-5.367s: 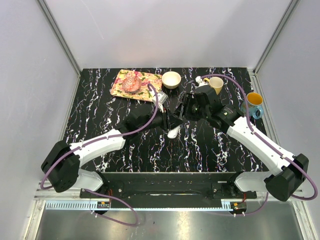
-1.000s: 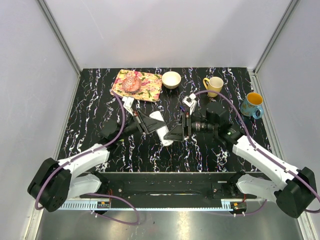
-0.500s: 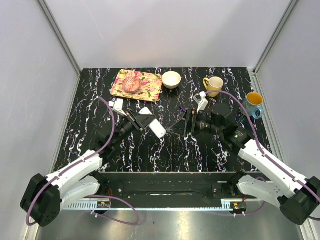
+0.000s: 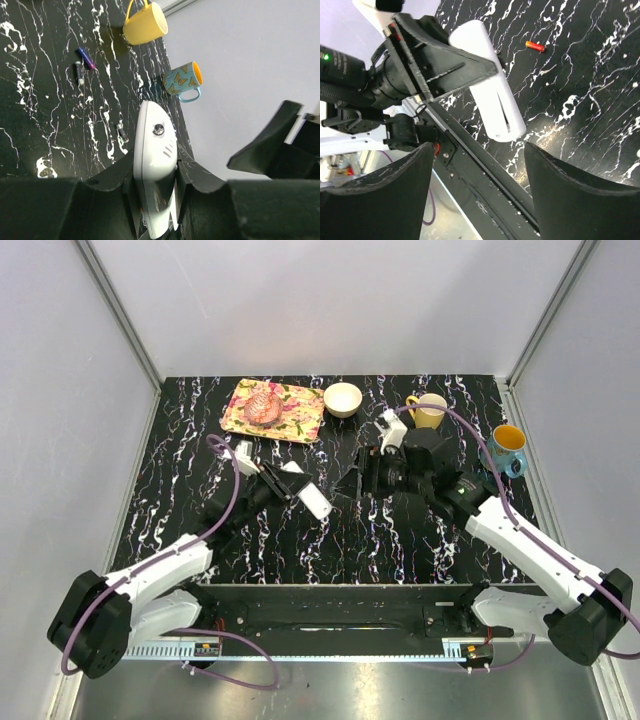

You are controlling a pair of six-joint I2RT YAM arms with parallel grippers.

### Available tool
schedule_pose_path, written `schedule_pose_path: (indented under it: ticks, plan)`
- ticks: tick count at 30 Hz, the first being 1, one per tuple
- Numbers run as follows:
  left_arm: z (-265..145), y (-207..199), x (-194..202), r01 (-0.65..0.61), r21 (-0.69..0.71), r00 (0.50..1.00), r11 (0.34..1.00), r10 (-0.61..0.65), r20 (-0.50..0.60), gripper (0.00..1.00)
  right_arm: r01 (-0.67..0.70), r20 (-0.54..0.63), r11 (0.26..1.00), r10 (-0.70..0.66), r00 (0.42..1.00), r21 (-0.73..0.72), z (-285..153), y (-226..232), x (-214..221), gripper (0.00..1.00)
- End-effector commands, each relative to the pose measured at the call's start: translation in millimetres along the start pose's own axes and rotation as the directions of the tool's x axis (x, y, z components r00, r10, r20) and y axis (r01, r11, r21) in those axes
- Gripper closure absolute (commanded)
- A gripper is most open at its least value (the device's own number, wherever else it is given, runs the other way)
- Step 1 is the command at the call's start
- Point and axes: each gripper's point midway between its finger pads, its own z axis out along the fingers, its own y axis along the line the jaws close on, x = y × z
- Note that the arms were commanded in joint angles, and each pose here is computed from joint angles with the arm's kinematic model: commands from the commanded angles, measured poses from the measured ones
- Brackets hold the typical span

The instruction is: Load the batteries into the remote control

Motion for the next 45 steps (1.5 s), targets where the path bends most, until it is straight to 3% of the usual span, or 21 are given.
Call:
schedule_pose_path:
  ticks: [1, 10, 27, 45]
  plan:
    - [9.4, -30.5, -8.9, 0.014, 0.076, 1.0, 0.997, -0.012, -0.019, 1.0, 0.182, -0.062, 0.983, -0.18, 0.982, 0.032, 3.5, 5.7, -0.4, 0.23]
    - [17.4, -39.1, -2.4, 0.036, 0.094, 0.996, 0.995, -0.028, -0.081, 1.0, 0.285, -0.175, 0.954, -0.266, 0.948, 0.092, 23.4, 3.4, 17.5, 0.25]
    - [17.8, -47.0, 0.5, 0.041, 0.116, 0.993, 0.992, -0.028, -0.114, 1.0, 0.317, -0.205, 0.941, -0.288, 0.935, 0.123, 38.2, -1.6, 21.6, 0.35]
    - [18.1, -49.3, 0.5, 0.04, 0.121, 0.992, 0.992, -0.025, -0.12, 1.0, 0.334, -0.243, 0.931, -0.294, 0.925, 0.146, 45.9, -11.1, 28.9, 0.58]
